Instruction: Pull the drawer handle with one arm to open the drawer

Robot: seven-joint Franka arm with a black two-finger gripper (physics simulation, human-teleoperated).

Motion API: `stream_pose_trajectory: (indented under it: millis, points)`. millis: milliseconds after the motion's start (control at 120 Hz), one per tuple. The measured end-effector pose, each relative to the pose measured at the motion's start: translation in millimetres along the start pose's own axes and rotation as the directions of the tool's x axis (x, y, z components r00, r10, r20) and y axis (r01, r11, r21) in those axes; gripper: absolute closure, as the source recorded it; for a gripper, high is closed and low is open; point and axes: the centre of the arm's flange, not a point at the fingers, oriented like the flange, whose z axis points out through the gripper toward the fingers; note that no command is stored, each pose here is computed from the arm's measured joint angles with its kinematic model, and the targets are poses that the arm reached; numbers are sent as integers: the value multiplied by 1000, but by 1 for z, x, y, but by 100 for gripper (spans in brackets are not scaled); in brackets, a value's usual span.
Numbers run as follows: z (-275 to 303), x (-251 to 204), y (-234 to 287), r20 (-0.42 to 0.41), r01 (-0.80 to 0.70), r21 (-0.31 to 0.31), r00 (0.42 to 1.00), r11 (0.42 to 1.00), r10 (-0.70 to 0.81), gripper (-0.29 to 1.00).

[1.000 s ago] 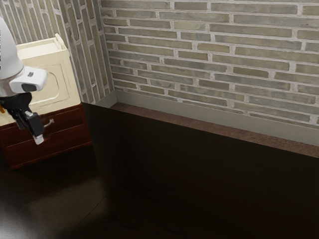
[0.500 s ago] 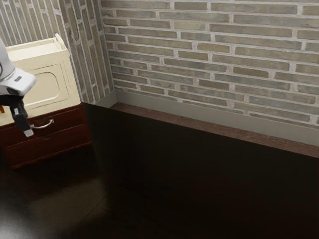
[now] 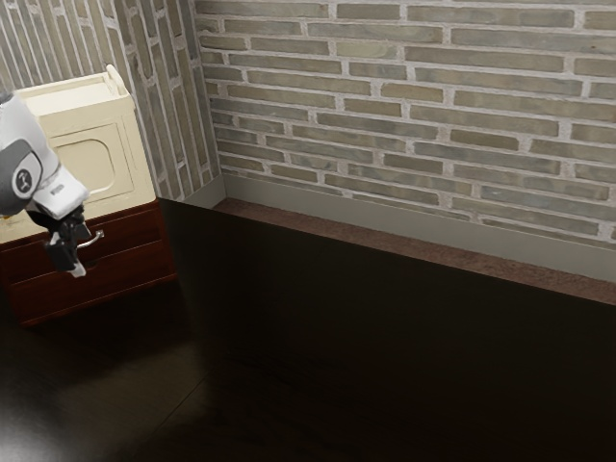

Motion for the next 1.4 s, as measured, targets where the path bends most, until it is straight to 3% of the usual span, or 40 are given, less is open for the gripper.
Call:
stream_pose_trajectory:
  millis: [383, 883, 1092, 1400]
  points:
    - [40, -18, -50, -9, 35, 73, 999, 997, -35, 0]
    - [81, -32, -70, 45, 300, 50, 952, 953, -302, 0]
    - [83, -37, -77, 77, 296, 125, 949, 947, -307, 0]
    - [94, -33, -91, 63, 324, 174, 939, 930, -339, 0]
